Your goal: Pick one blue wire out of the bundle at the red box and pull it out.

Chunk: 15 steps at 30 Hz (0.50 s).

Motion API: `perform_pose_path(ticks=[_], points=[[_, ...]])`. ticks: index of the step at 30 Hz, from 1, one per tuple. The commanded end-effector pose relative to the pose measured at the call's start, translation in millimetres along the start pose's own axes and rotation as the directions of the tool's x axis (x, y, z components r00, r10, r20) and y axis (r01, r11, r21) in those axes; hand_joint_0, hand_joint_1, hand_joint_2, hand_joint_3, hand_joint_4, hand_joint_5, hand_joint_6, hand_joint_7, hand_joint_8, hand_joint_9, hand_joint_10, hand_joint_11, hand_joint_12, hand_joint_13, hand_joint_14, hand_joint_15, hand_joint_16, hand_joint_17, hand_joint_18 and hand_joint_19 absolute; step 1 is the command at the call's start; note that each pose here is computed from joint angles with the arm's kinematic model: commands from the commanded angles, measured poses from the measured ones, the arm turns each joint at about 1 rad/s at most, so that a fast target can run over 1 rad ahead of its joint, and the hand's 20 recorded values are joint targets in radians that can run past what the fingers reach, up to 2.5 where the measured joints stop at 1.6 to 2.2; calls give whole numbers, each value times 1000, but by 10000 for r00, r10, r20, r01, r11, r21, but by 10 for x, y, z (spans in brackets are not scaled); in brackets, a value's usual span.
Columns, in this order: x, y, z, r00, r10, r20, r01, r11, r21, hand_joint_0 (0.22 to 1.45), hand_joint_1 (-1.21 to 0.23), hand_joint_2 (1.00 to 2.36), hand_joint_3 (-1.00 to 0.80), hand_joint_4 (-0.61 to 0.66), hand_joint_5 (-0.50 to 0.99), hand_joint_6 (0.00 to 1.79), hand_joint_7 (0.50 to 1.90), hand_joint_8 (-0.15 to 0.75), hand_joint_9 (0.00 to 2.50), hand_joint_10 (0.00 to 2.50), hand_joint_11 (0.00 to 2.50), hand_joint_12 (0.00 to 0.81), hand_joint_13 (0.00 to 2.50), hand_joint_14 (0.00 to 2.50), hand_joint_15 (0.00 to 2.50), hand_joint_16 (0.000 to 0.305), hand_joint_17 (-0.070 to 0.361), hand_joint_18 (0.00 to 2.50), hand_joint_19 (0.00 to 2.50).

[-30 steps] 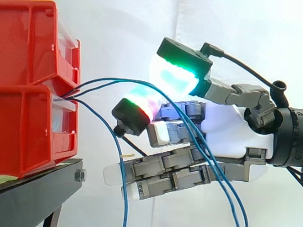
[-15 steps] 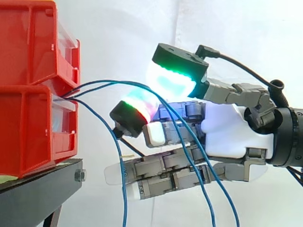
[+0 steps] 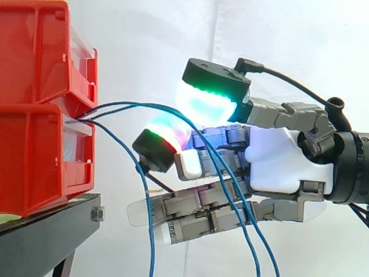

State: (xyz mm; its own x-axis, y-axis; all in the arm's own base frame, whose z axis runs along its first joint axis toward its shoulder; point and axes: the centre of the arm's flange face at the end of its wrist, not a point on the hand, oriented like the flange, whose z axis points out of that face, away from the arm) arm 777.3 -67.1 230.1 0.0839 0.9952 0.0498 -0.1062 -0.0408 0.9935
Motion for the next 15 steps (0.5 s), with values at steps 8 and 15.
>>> perform_pose_path(ticks=[8, 15], points=[[-7, -1, 0, 10000, -3, 8, 3, 10000, 1, 555, -655, 1008, -347, 163, -23, 517, 1439, 230, 1086, 18, 456, 383, 522, 12, 297, 60, 135, 295, 323], [-7, -1, 0, 10000, -3, 8, 3, 10000, 1, 526, -658, 1003, -449, 124, -38, 684, 1226, 235, 1145, 21, 515, 367, 545, 12, 312, 56, 125, 304, 343]])
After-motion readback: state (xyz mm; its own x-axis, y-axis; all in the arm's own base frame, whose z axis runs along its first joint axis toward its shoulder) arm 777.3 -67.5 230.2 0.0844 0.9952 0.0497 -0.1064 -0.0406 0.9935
